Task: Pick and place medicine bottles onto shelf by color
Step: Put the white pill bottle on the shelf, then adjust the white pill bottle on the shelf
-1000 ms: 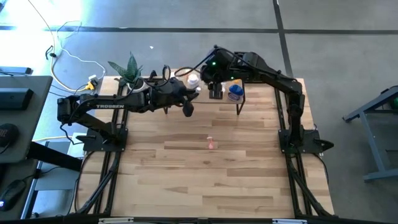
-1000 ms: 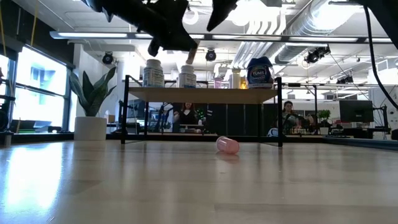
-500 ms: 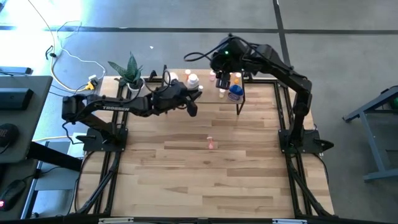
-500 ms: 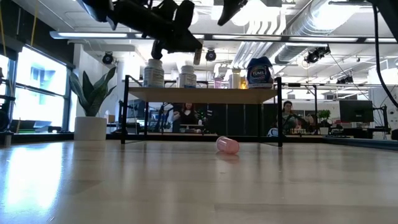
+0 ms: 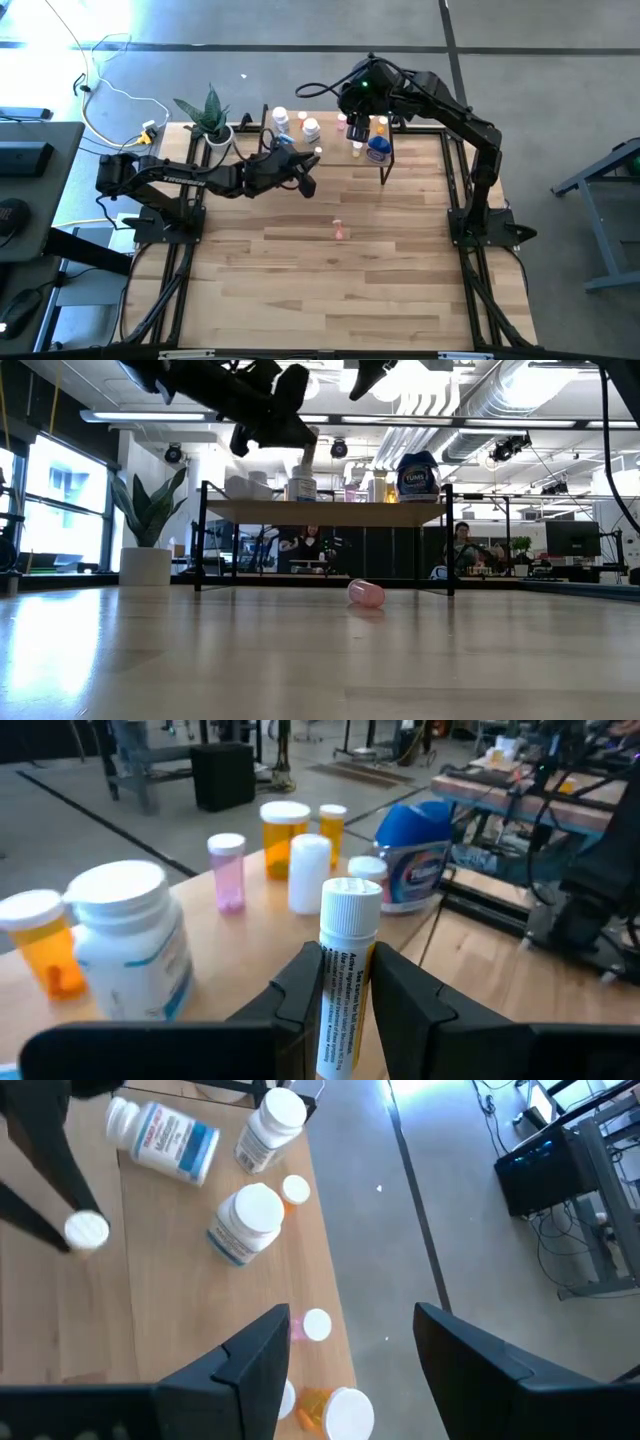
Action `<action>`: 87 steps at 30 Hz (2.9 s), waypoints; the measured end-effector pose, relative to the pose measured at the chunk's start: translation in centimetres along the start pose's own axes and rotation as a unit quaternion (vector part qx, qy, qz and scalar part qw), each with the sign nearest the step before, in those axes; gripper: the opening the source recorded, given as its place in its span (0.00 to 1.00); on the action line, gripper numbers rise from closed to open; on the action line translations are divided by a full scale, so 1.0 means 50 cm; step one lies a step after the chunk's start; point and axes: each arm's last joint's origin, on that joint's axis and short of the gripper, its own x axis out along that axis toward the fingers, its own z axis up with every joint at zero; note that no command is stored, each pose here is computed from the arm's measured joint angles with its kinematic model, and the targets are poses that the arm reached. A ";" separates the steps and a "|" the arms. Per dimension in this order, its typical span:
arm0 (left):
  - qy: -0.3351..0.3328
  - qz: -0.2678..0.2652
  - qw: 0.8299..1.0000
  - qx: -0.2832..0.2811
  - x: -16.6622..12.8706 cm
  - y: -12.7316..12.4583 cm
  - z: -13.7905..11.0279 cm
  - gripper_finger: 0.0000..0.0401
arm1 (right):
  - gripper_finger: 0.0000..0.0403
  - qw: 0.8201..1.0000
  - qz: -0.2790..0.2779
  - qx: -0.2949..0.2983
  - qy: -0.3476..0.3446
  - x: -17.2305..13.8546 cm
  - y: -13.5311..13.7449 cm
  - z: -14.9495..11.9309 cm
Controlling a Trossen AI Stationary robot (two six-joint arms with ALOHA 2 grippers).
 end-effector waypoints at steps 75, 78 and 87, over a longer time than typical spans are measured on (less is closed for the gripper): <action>-0.097 0.067 0.992 0.052 0.065 0.028 -0.137 0.18 | 0.51 1.000 0.004 0.012 -0.004 -0.002 0.009 0.005; -0.096 0.069 0.991 0.057 0.066 0.028 -0.137 0.23 | 0.51 1.000 0.004 0.012 -0.004 -0.002 0.009 0.005; -0.094 0.086 0.990 0.056 0.066 0.031 -0.138 0.37 | 0.51 1.000 0.004 0.013 -0.004 -0.002 0.009 0.005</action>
